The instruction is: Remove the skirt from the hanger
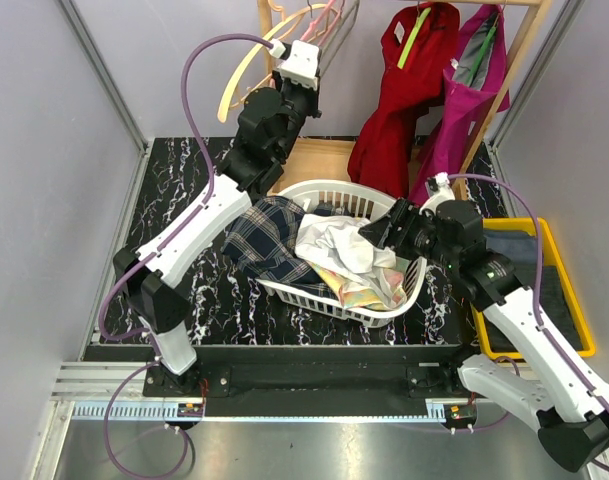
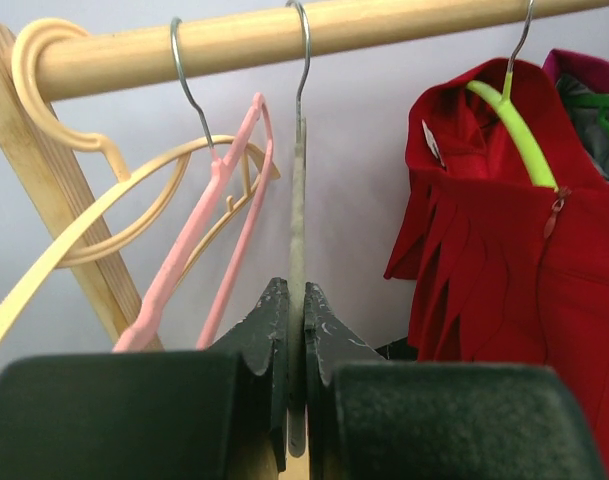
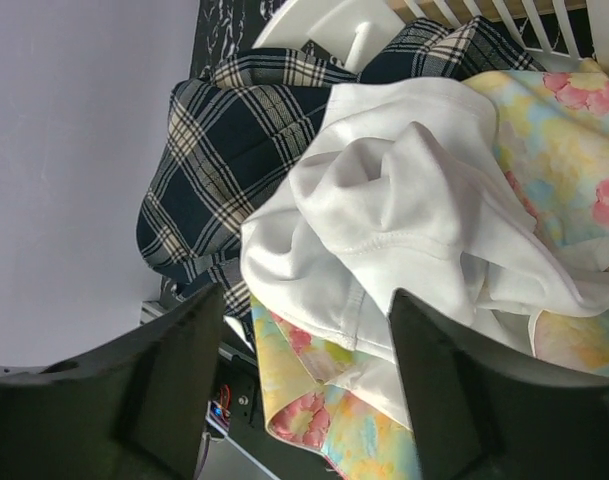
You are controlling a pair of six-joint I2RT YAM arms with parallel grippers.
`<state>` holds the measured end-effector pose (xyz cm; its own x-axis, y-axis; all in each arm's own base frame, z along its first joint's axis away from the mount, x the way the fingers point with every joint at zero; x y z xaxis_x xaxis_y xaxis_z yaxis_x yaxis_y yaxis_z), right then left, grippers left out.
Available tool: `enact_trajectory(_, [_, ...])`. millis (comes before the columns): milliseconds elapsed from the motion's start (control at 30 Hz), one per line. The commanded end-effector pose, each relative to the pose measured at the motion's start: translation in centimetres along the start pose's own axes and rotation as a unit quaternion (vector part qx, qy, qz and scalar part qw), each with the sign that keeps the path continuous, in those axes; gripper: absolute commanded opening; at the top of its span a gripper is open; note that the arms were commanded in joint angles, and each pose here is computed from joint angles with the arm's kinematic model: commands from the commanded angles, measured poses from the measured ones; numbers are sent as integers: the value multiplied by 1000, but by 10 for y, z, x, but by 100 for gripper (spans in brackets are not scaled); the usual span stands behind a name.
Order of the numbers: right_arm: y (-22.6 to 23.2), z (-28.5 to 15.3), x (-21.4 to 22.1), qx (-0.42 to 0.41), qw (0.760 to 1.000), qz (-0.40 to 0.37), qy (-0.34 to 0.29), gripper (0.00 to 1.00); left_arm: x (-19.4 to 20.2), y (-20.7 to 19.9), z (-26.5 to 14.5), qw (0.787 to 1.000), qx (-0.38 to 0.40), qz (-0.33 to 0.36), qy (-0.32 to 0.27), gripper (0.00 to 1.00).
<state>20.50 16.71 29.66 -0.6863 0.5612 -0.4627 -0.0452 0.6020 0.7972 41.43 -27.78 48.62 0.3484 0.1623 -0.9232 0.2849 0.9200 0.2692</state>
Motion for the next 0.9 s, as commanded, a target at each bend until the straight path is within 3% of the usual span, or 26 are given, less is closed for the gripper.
enact_trajectory(0, [29, -21, -17, -45, 998, -6, -36, 81, -9, 16, -13, 1000, -27, -8, -3, 2])
enact_trajectory(33, [31, -23, -19, -47, 998, -9, -43, 83, -10, 17, -15, 1000, -25, -10, -1, 22])
enact_trajectory(233, [41, -30, -32, -55, 996, -26, -73, 92, -24, 22, -43, 1000, -15, -4, 5, 99])
enact_trajectory(467, [40, -29, -32, -56, 995, -25, -75, 94, -60, 35, -85, 1000, -7, -12, -22, 99])
enact_trajectory(667, [35, -29, -28, -56, 995, -22, -76, 95, -136, 48, -111, 993, 14, -32, -115, 99])
enact_trajectory(867, [25, -27, -18, -83, 993, -16, -81, 94, -152, -5, -83, 980, 87, -44, -173, 99])
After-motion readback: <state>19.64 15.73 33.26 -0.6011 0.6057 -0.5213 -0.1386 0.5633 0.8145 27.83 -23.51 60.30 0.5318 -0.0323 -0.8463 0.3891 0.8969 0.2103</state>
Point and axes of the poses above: each gripper's point midway between its finger pads, its own z axis out along the fingers, its own y axis along the line the jaws close on, x = y × z, the point moved 5 cm from there along -z, back along the fingers, and after that the axes turned 11 degrees about z, right-handed, at the moved point
